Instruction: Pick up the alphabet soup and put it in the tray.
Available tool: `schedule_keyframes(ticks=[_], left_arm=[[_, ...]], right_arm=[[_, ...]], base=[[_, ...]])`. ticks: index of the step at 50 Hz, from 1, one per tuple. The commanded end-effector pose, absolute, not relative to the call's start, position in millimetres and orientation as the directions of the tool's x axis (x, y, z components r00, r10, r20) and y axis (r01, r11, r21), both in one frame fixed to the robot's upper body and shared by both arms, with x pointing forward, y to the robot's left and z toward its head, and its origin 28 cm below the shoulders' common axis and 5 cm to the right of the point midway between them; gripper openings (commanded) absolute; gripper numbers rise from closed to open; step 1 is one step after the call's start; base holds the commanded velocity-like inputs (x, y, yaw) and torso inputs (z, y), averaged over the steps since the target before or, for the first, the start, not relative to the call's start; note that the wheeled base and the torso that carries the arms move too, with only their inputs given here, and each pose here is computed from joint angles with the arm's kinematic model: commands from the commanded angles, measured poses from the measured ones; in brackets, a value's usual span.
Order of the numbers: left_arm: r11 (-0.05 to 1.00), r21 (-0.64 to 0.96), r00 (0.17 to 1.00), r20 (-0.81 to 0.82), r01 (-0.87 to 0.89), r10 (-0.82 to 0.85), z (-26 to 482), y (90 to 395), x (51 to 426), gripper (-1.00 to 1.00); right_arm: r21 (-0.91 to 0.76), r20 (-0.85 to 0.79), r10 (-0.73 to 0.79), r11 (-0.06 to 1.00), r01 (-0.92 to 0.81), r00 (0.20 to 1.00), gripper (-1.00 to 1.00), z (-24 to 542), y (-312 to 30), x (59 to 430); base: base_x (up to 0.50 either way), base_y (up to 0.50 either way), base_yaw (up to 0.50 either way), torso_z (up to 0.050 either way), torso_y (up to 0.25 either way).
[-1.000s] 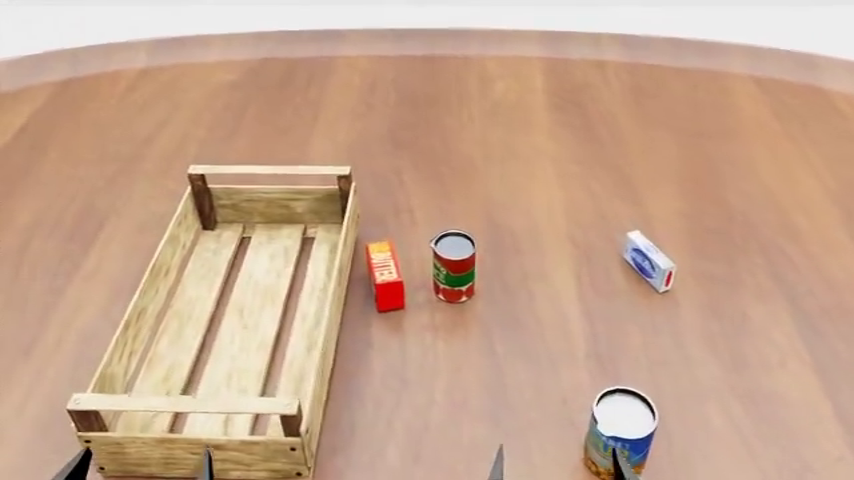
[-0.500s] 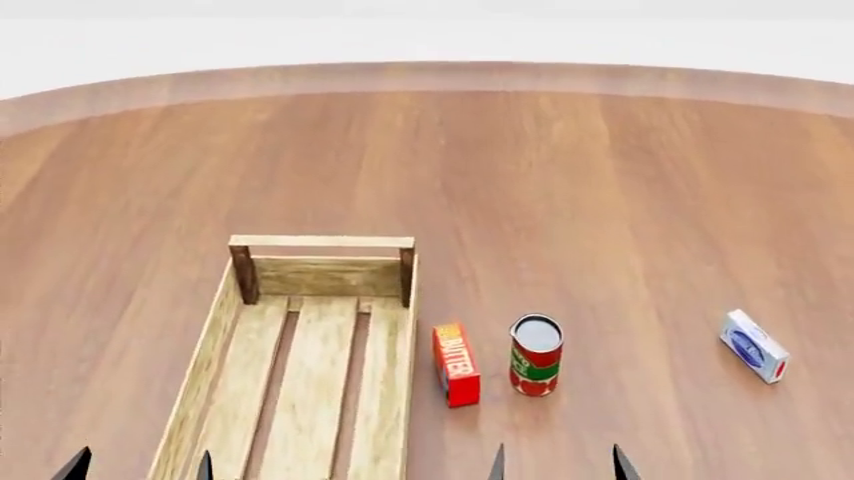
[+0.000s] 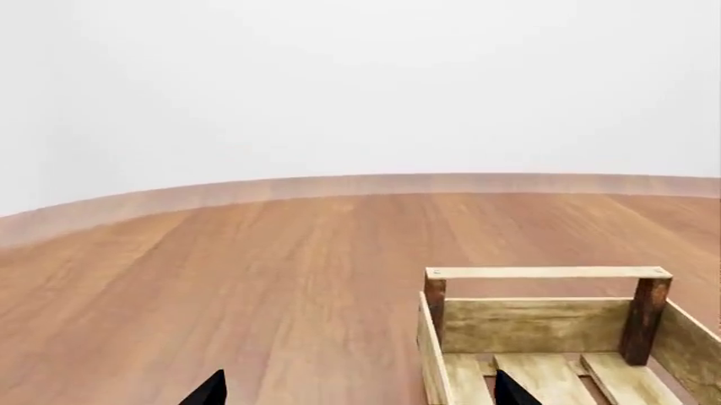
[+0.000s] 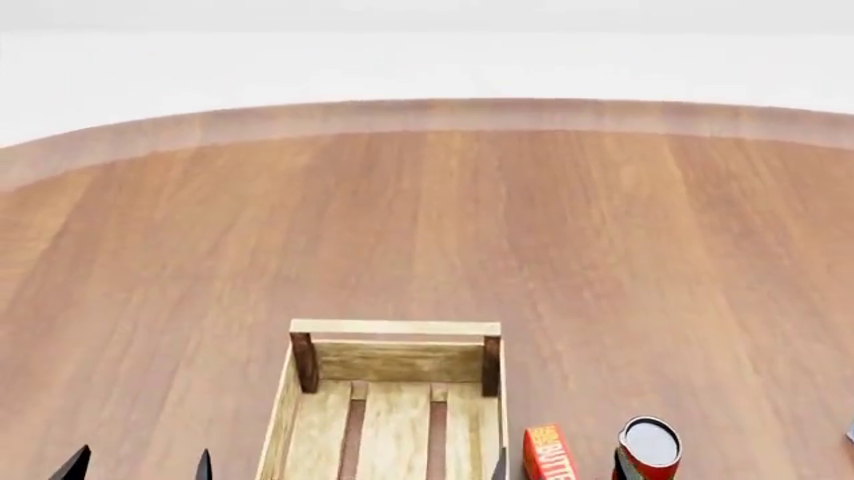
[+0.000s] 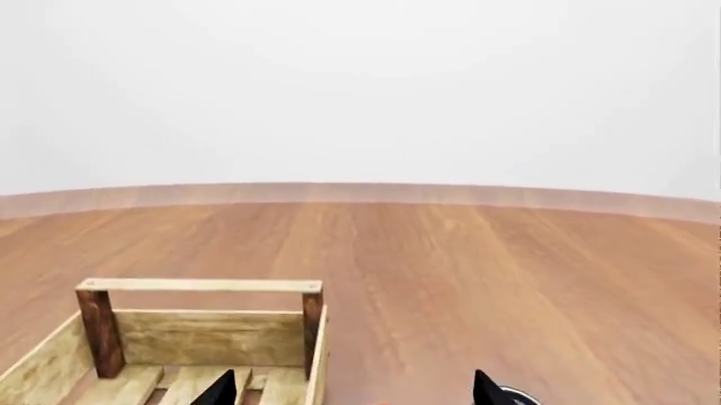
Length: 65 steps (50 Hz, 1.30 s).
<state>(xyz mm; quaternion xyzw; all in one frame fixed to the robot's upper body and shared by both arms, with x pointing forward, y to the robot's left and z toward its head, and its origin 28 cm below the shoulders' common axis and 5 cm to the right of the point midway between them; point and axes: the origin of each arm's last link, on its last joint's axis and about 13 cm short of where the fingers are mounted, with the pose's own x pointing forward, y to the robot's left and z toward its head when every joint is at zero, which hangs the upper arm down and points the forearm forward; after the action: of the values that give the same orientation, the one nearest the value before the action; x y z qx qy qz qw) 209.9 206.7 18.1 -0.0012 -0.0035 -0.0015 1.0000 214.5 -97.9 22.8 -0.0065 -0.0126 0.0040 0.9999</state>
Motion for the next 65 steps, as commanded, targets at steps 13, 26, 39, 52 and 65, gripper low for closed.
schedule_keyframes(ticks=[13, 26, 39, 52, 65], left_arm=[[1.0, -0.005, 1.0, 0.005, 0.004, -0.004, 18, 206, 209, 1.0], [1.0, -0.001, 1.0, 0.002, 0.004, -0.004, 16, 206, 209, 1.0], [1.0, -0.003, 1.0, 0.0, 0.005, -0.005, 15, 206, 209, 1.0], [1.0, 0.001, 1.0, 0.001, 0.008, -0.008, 15, 206, 208, 1.0], [1.0, 0.002, 1.0, 0.0, 0.005, -0.005, 15, 206, 209, 1.0]], right_arm=[[0.068, -0.127, -0.035, 0.997, 0.044, 0.991, 1.0, 41, -117, 199], [0.1, -0.248, -0.038, 0.993, 0.065, 0.968, 1.0, 69, -149, 164], [0.061, -0.307, -0.155, 0.981, 0.182, 0.939, 1.0, 82, -183, 140], [0.051, -0.332, -0.201, 0.972, 0.23, 0.922, 1.0, 91, -205, 129], [0.075, -0.344, -0.257, 0.951, 0.3, 0.903, 1.0, 93, -229, 112]], base=[[0.0, 0.0, 0.0, 0.0, 0.0], [0.0, 0.0, 0.0, 0.0, 0.0], [0.0, 0.0, 0.0, 0.0, 0.0], [0.0, 0.0, 0.0, 0.0, 0.0], [0.0, 0.0, 0.0, 0.0, 0.0]])
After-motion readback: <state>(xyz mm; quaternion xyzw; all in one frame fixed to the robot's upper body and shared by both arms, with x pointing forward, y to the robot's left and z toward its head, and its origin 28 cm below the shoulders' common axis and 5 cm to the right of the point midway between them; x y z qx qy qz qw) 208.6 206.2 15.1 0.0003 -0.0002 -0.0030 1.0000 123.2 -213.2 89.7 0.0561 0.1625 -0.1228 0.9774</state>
